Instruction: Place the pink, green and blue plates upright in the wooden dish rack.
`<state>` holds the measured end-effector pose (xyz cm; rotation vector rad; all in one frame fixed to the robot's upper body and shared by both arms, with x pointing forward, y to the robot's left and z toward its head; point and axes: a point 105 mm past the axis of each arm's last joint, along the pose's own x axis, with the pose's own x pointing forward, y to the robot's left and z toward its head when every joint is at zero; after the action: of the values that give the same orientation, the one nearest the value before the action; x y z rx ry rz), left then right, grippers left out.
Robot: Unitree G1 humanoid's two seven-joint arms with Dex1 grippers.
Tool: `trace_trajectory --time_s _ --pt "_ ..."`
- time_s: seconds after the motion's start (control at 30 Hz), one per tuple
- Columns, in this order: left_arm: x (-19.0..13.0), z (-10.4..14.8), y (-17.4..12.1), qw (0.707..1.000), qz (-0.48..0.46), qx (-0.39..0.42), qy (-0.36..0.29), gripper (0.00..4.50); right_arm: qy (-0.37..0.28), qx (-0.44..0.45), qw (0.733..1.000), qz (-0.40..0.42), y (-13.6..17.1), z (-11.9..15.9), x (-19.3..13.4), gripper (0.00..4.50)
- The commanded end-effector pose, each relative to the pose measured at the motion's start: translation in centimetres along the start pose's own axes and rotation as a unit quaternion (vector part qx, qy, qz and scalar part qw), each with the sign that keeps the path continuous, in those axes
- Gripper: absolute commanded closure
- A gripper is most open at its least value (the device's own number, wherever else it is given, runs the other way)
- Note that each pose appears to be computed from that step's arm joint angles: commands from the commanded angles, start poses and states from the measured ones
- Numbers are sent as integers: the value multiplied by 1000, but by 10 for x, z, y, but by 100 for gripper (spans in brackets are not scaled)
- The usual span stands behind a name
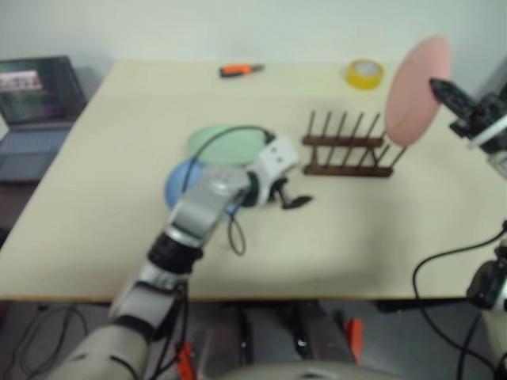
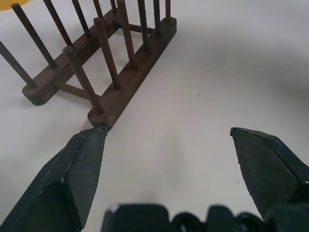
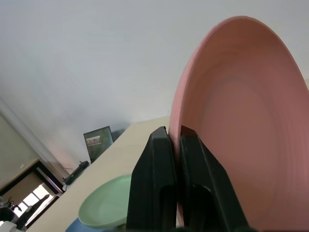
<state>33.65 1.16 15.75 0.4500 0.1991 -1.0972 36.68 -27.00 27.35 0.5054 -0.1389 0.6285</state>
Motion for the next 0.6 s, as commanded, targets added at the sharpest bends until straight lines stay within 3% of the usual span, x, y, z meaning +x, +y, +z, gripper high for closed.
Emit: trace_trajectory --time_s 0.03,0.23,0.37,0.6 --pt "-1 13 -4 1000 -3 20 -19 0 -11 -28 999 10 8 15 -2 448" --pt "-1 13 -4 1000 -3 20 -19 0 -11 -28 999 11 8 15 -2 448" --pt "0 13 -3 1000 -2 20 -19 0 24 -22 999 -41 -7 6 1 448" --pt "2 12 -2 1000 -2 21 -16 0 36 -17 997 -64 -12 5 1 448"
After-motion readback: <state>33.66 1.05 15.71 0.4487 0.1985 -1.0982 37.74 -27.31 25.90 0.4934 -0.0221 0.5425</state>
